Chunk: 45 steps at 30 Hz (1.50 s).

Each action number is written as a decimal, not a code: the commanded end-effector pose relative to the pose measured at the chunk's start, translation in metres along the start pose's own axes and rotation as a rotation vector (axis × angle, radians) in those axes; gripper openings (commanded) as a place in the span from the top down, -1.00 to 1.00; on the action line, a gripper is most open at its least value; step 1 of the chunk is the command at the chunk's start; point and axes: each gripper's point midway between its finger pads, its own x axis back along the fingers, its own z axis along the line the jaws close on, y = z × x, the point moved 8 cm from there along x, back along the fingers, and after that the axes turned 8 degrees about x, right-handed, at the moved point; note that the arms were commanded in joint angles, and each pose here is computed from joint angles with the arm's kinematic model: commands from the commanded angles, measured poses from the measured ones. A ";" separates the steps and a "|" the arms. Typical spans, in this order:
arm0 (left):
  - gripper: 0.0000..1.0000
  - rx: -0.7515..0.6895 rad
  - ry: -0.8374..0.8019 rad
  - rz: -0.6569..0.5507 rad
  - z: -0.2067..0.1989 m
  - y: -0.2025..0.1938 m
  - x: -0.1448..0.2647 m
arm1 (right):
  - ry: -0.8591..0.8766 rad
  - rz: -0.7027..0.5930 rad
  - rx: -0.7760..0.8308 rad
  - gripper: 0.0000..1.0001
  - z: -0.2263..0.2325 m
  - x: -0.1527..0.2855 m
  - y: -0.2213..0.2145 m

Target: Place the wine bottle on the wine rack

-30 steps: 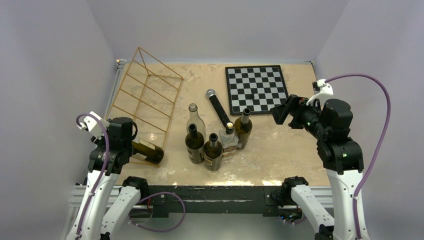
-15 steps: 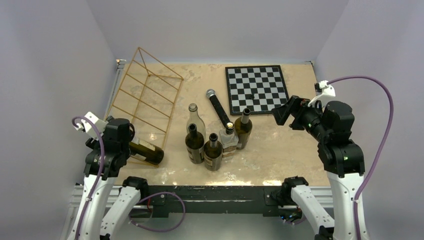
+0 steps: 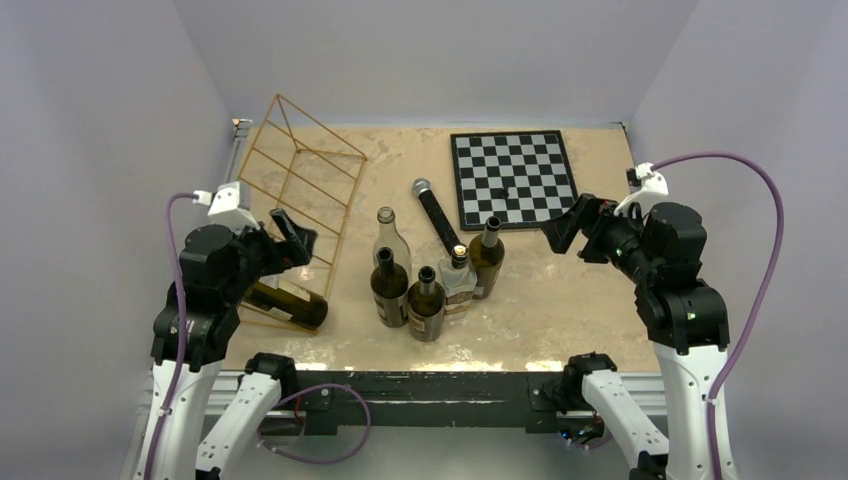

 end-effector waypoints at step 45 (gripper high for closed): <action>-0.04 -0.473 -0.979 0.220 -0.111 -0.085 -0.022 | 0.052 0.010 0.018 -0.96 0.005 0.000 0.005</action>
